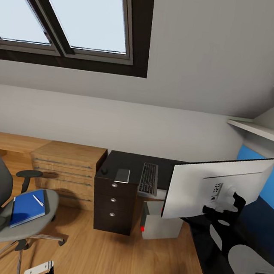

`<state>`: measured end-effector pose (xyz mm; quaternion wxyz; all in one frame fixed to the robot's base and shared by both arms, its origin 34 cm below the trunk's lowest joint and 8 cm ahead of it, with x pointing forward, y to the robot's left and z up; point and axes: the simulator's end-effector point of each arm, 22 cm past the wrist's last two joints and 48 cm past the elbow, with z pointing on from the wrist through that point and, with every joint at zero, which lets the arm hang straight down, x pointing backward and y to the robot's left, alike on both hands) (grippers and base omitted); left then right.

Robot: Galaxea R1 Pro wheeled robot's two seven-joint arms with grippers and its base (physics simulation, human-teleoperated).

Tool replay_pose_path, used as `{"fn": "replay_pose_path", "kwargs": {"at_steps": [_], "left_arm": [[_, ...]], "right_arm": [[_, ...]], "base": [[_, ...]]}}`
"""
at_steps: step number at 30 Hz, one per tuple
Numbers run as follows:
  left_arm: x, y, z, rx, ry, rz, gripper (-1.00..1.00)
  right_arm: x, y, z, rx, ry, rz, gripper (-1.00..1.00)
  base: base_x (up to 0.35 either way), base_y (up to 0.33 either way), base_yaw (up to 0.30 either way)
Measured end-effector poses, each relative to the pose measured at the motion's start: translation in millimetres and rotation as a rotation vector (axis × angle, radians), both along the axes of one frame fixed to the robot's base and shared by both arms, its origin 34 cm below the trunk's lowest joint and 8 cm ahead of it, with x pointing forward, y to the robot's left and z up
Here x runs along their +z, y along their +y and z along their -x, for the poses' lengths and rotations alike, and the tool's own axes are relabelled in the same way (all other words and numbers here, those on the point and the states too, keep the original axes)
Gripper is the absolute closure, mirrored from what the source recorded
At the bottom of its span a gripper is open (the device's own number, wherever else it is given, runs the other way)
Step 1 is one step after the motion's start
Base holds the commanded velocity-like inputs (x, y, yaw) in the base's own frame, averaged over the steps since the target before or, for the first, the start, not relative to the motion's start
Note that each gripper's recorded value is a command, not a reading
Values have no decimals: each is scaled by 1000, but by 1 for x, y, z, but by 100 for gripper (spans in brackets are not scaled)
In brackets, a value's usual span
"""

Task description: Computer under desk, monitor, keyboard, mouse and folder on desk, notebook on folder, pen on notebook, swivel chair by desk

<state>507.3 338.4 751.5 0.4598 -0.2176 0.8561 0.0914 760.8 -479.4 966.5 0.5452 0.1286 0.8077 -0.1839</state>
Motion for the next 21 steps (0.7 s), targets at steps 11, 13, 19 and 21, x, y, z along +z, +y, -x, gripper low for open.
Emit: {"fn": "replay_pose_path", "kwargs": {"at_steps": [11,13,19,21], "left_arm": [[-2,-6,3,16,4,13,-100],[0,-15,0,14,-6,28,-100],[-6,-17,5,11,9,26,-100],[-9,-15,8,12,18,22,-100]], "right_arm": [[-65,41,48,27,-114,1,-100],[-63,48,44,34,-120,-8,-100],[-58,56,39,37,-134,-16,-100],[-58,57,39,38,-135,-19,-100]], "base": [[0,0,0],[0,0,0],[0,0,0],[0,0,0]]}}
